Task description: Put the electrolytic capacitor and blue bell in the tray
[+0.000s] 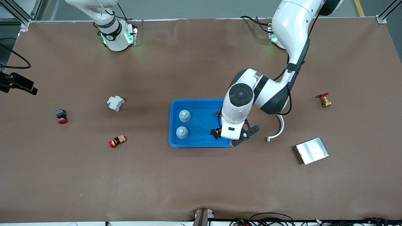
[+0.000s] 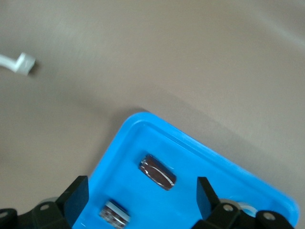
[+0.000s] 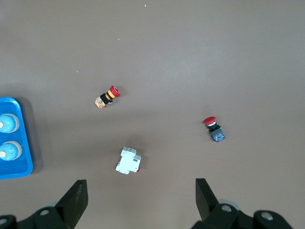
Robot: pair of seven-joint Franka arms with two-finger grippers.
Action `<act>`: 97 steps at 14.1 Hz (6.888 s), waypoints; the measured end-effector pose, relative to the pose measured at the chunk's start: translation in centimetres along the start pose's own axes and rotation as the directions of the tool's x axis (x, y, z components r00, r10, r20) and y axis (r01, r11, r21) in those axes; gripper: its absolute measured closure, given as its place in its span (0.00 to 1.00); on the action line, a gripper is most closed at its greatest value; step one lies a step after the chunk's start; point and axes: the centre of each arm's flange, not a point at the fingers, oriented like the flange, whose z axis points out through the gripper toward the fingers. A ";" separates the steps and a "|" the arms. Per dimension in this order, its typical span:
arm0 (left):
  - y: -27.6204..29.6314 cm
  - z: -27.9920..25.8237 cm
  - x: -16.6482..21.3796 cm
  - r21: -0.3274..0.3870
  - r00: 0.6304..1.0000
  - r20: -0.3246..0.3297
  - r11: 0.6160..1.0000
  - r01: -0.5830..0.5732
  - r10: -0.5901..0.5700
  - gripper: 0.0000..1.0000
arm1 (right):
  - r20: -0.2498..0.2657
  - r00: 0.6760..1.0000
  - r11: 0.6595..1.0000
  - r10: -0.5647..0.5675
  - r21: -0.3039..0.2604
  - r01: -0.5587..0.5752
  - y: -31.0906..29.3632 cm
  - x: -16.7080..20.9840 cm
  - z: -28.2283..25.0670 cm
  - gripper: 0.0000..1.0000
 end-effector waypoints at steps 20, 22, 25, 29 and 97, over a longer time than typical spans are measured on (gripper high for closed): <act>-9.9 -9.7 11.3 0.050 0.888 -0.052 0.889 -0.454 0.457 0.00 | 0.003 1.000 1.000 0.000 0.000 0.000 0.0 0.0 0.0 0.00; -11.0 -10.7 12.2 0.055 0.886 -0.049 0.887 -0.459 0.461 0.00 | 0.003 1.000 1.000 0.000 0.000 0.000 0.1 0.0 0.0 0.00; -12.2 -12.3 13.0 0.038 0.887 -0.051 0.888 -0.458 0.459 0.00 | 0.003 1.000 1.000 -0.007 0.000 0.007 0.1 0.0 0.0 0.00; -14.1 -13.5 14.4 0.029 0.871 -0.051 0.873 -0.487 0.488 0.00 | 0.003 1.000 1.000 -0.010 0.000 0.010 0.1 0.0 0.0 0.00; -26.8 -26.0 10.6 0.019 0.791 -0.029 0.791 -0.611 0.612 0.00 | 0.008 0.998 0.998 -0.057 0.000 0.057 -0.7 -0.2 -0.1 0.00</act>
